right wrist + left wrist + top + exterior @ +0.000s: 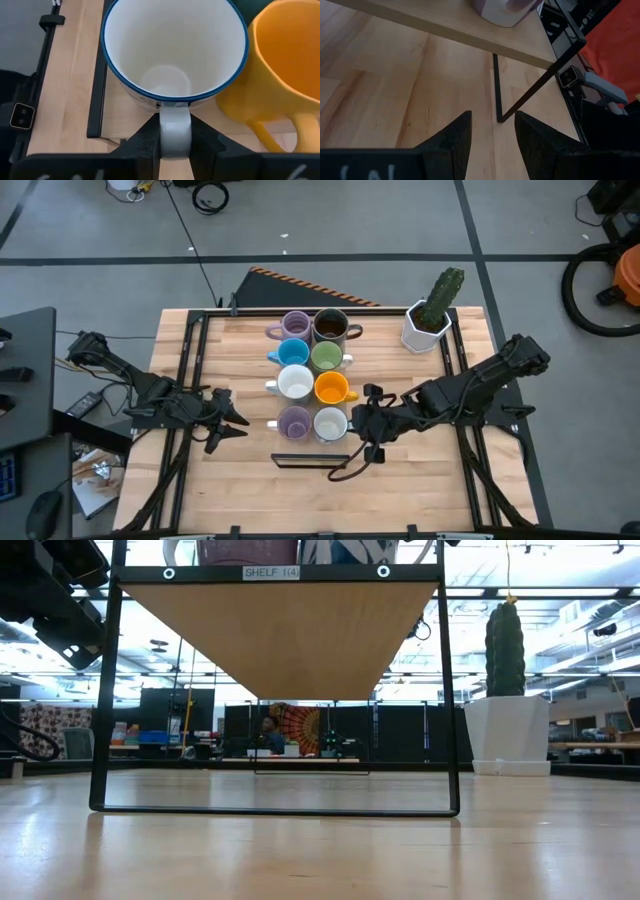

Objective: Place coffee mugs
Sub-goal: Put the white blue mug on the shelf, then return to Home Position

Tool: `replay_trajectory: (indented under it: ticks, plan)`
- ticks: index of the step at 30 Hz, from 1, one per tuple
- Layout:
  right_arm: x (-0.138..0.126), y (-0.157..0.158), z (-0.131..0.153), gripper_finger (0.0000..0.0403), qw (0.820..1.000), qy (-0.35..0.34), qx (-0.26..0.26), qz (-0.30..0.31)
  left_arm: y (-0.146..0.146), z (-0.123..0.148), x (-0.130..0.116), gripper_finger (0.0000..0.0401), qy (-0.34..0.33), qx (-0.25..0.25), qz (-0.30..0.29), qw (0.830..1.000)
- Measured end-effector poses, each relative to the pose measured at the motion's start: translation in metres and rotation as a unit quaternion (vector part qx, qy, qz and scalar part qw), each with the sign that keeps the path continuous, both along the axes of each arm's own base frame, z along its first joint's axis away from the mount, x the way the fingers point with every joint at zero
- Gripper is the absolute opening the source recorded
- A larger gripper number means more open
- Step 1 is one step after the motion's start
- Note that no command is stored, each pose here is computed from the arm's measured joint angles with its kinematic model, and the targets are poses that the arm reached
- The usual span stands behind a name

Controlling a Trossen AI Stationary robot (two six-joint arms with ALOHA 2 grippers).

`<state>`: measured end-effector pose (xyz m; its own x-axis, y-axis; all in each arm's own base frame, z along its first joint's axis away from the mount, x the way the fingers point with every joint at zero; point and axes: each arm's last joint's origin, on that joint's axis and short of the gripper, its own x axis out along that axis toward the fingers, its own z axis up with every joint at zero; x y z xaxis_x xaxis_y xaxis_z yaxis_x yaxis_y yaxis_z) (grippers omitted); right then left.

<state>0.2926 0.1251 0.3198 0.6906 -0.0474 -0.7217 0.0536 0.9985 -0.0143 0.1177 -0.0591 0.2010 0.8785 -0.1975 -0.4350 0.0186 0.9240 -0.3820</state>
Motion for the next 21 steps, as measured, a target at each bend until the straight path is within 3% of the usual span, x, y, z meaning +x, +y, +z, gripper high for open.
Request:
replay_trajectory:
  ticks: [9,15,21]
  plan:
    - [-0.002,-0.002,0.005,0.0147,1.000,-0.009,0.009,0.001,0.000,0.000,0.000,0.0155,0.000,0.001,0.000,1.000]
    - [-0.012,-0.006,0.016,0.0192,1.000,-0.024,0.007,0.006,0.001,0.003,0.000,0.0155,-0.017,0.045,-0.014,0.999]
    - [-0.030,-0.015,0.030,0.0229,0.998,-0.053,-0.006,0.013,0.012,0.024,-0.005,0.0148,-0.060,0.077,-0.017,0.995]
